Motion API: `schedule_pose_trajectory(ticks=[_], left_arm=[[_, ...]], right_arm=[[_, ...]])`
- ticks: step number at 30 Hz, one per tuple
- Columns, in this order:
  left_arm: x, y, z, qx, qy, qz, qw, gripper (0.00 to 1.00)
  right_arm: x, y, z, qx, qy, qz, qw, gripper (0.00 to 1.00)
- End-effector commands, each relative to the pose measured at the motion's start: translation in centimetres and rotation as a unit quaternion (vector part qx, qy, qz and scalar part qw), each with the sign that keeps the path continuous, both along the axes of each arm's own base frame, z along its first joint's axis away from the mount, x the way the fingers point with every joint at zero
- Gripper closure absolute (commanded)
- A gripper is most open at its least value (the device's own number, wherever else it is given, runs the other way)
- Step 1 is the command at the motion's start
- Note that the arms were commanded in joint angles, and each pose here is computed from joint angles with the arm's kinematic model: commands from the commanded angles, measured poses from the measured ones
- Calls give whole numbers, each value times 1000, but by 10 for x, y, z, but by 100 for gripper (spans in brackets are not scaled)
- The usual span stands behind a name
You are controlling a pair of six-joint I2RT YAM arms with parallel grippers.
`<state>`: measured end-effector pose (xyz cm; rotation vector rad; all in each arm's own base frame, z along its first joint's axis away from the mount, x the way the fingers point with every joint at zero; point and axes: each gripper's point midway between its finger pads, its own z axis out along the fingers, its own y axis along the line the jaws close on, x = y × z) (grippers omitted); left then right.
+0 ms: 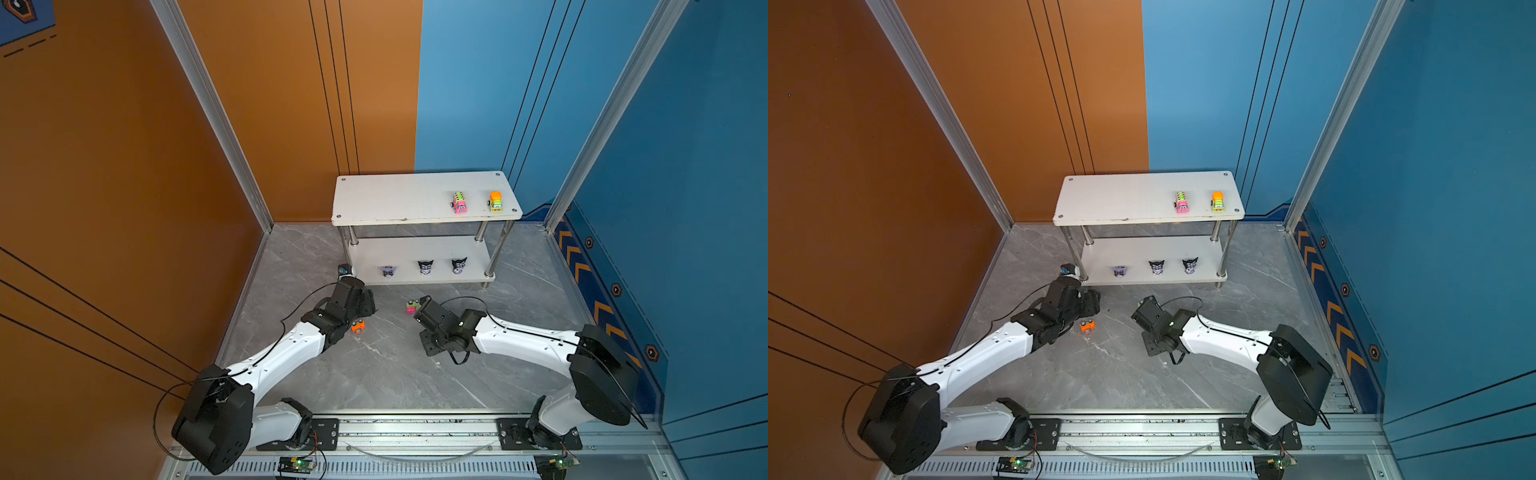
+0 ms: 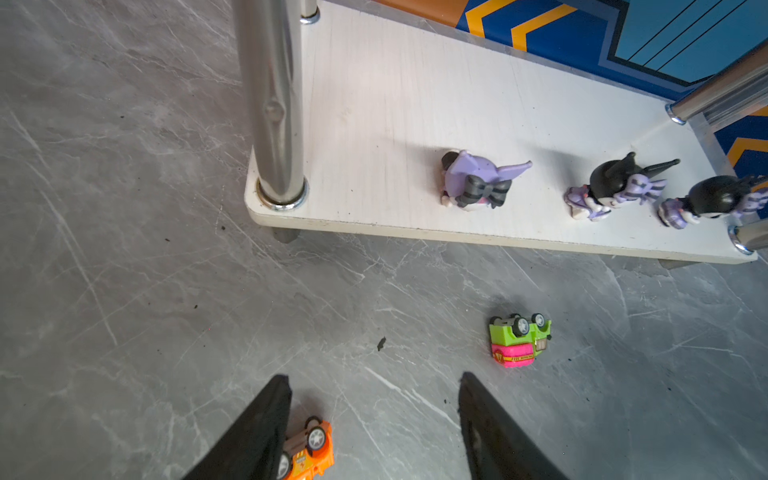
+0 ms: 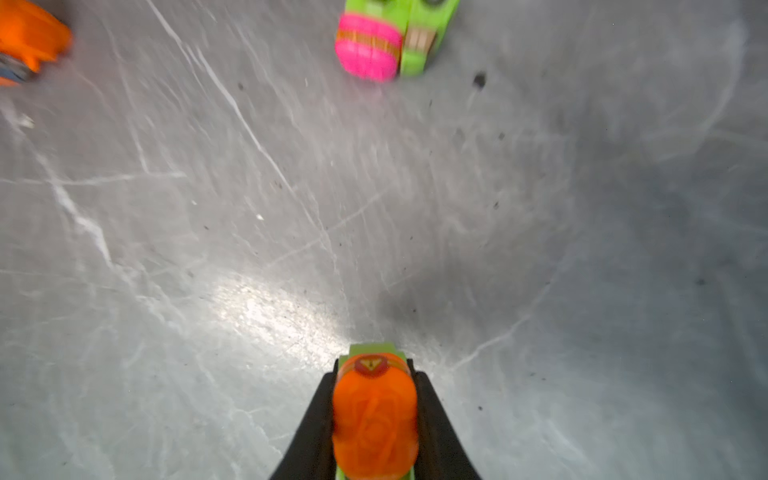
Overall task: Place and organize the plastic toys onto the shelf
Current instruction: 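Lift the orange-and-green car with the right gripper up over the top shelf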
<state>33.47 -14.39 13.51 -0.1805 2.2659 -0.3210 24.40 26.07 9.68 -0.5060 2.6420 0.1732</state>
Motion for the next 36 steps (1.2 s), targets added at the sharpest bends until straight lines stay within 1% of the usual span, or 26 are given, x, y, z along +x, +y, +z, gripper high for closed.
schedule_pose_trajectory(ticks=[1, 3, 7, 11, 13, 17, 21, 23, 26, 30, 36], left_arm=[[-6, 5, -1, 1, 5, -2, 1000, 34], [-7, 5, 2, 0, 1, -2, 1000, 34], [-9, 7, 6, 0, -4, -1, 1000, 34], [-11, 9, 9, -1, -6, 1, 1000, 34], [-13, 10, 11, -1, -8, 0, 1000, 34], [-17, 14, 13, 1, -9, 3, 1000, 34], [-20, 17, 14, 3, -11, 6, 1000, 34], [-21, 18, 12, 5, -10, 7, 1000, 34], [-22, 19, 7, 4, -5, 9, 1000, 34], [-20, 16, 3, 5, 2, 5, 1000, 34], [-17, 13, -2, 5, 8, 2, 1000, 34]], right_arm=[[25, -22, 89, -9, -78, -4, 997, 82], [39, -25, 140, -4, -127, -6, 992, 82], [58, -22, 234, 33, -227, -17, 973, 83], [78, -18, 294, 64, -282, -30, 957, 83], [93, -12, 311, 74, -294, -34, 952, 83], [125, 0, 326, 75, -297, -39, 951, 84], [158, 11, 321, 60, -286, -48, 955, 83], [171, 14, 317, 62, -279, -54, 957, 83], [179, 20, 311, 73, -274, -58, 957, 83], [194, 11, 305, 89, -262, -77, 958, 84], [200, 7, 294, 82, -251, -87, 960, 84]])
